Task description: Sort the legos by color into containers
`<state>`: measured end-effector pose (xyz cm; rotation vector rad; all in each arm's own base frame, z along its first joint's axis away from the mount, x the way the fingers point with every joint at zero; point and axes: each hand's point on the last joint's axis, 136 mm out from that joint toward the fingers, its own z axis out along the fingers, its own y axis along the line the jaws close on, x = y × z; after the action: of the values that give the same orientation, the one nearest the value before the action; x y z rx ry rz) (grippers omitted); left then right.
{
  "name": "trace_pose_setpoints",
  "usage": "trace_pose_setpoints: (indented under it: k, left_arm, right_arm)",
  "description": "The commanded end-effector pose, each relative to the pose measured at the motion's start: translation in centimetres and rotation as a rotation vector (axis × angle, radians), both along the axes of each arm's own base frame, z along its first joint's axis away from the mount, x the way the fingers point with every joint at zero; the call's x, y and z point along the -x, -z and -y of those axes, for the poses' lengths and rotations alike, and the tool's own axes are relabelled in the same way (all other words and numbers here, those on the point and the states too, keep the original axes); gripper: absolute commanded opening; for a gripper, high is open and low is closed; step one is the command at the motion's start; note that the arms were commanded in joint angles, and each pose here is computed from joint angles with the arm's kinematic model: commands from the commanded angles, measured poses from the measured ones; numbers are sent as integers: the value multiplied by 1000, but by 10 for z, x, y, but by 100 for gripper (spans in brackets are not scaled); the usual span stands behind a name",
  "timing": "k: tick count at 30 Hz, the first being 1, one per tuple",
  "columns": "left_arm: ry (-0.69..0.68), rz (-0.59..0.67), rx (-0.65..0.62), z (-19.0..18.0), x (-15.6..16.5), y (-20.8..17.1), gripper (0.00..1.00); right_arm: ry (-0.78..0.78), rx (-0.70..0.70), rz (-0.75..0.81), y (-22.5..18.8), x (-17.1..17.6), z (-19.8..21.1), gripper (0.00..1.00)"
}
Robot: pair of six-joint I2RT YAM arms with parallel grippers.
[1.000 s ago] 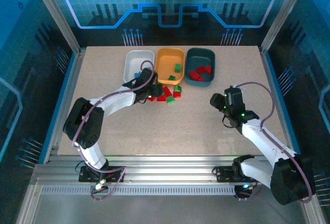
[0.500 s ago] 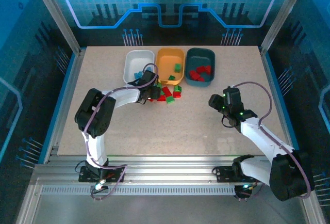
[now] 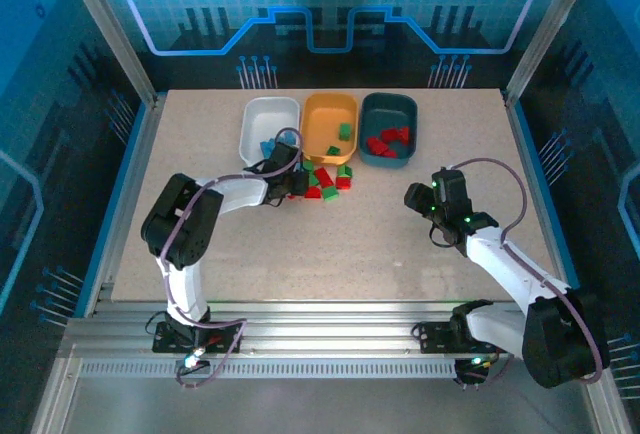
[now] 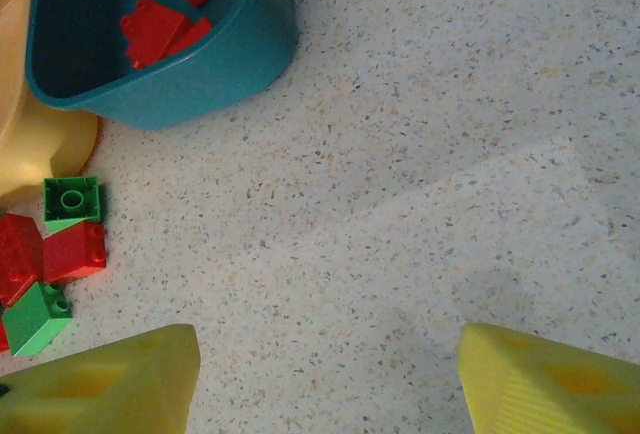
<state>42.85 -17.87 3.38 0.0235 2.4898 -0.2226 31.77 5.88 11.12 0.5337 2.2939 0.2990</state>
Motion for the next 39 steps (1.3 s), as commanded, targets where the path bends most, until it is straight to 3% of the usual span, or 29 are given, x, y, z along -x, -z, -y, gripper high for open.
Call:
trace_pose_setpoints:
  k: [1,24,32,39]
  left_arm:
    - [-3,-83,10,-9,28,19,41]
    - [-17,7,171,0,44,-55,35]
    - [127,81,289,97,3,-111,34]
    - [177,139,514,166,-54,-129,35]
  right_arm:
    - [-19,1,34,-11,-7,-5,70]
    - [-25,-1,45,-14,-5,-8,70]
    - [-17,9,46,-14,-5,-6,70]
    - [2,30,49,-14,-4,0,70]
